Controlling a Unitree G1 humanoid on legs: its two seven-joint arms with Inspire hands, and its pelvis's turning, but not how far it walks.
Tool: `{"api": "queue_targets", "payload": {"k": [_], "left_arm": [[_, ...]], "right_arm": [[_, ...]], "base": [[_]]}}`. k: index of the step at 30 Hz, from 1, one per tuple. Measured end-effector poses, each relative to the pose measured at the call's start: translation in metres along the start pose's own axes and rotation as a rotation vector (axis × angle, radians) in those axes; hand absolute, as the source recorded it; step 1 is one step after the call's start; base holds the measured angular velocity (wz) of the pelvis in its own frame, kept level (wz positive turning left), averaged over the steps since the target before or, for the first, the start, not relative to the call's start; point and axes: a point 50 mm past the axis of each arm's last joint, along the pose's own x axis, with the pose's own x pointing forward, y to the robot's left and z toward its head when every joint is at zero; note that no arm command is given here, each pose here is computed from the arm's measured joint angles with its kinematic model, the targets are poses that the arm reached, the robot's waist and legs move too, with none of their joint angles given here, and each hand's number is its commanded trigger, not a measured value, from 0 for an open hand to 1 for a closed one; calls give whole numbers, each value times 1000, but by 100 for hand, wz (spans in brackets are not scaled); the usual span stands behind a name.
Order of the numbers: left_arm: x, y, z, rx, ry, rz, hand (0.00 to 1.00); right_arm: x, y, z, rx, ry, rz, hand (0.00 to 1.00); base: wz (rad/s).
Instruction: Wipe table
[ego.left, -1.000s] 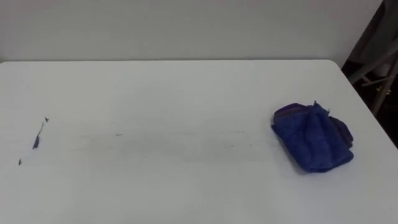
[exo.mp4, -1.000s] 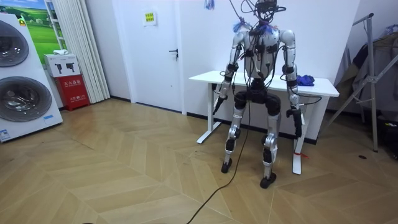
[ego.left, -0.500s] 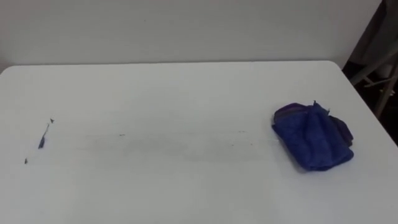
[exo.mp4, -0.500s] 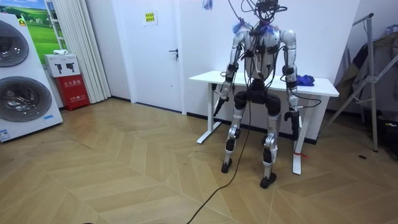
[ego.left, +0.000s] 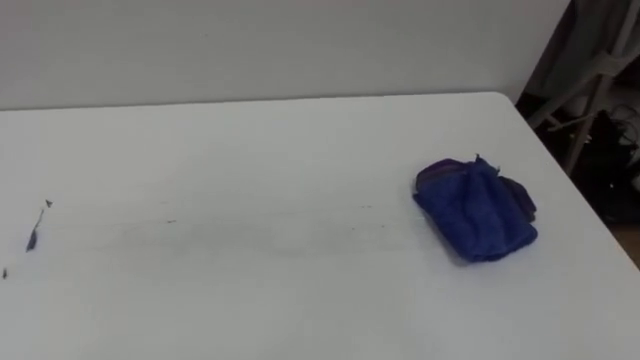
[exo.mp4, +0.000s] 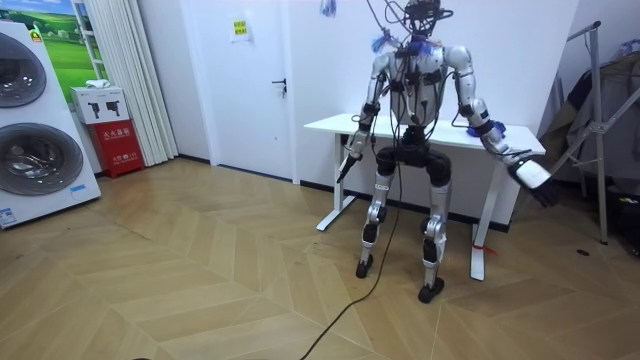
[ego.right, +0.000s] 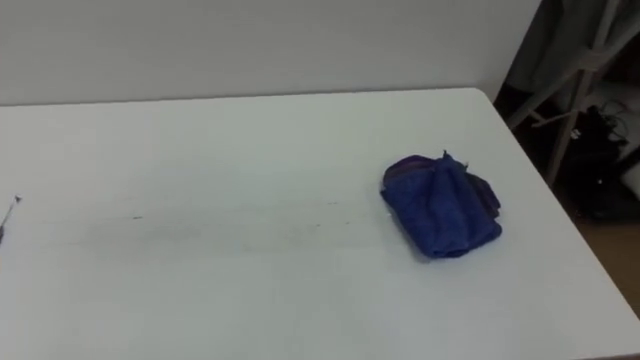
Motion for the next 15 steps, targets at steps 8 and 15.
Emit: {"api": "queue_targets", "payload": {"k": [8,15], "left_arm": [[3,15,1,-83,-10,29,0],[3,10,4,-87,-25,-15,0]], "right_arm": [[14,-46,-21,460,236,-206,0],[2,-44,-66,411,373,-222,0]], "base": [[-2],[-4]]}}
